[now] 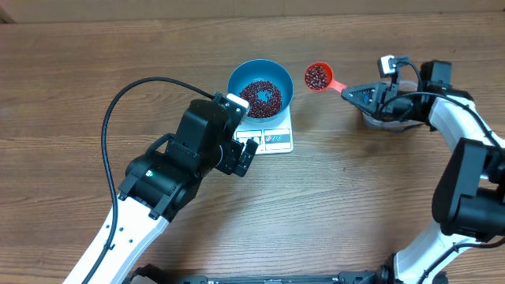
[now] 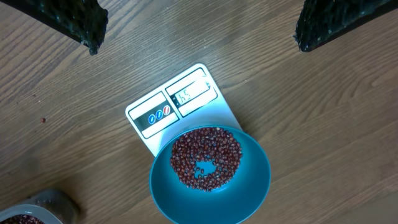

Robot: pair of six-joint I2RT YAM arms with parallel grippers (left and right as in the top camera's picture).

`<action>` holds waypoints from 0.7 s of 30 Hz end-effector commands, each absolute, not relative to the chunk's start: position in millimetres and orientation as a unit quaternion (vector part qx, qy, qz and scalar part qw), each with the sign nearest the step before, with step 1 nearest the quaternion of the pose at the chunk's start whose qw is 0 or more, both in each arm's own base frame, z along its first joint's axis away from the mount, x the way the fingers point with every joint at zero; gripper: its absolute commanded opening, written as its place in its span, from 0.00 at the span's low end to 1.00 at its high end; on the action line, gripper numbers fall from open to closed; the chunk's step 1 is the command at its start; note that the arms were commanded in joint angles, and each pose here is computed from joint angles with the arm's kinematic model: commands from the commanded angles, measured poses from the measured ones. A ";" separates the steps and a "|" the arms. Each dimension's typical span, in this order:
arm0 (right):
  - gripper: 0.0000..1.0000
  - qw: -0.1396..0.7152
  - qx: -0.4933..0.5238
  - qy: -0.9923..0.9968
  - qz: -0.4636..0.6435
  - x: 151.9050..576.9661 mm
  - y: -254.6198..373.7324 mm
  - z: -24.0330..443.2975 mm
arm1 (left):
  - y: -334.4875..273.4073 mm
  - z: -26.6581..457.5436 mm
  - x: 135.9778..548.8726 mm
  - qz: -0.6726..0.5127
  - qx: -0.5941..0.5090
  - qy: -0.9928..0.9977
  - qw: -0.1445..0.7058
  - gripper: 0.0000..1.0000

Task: Scoop item into bowl and weigh 150g on scale
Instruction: 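Carry the filled red cup over the teal bowl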

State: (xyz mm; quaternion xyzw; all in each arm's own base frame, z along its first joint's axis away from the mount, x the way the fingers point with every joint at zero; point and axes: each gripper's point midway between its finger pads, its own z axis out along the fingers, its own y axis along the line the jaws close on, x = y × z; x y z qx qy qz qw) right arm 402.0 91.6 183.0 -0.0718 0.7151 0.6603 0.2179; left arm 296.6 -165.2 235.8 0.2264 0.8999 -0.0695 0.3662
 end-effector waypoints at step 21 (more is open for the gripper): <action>0.04 0.268 -0.160 0.743 0.591 444.7 171.6 193.5 | -164.4 235.1 298.2 -0.071 0.220 0.902 0.365 0.99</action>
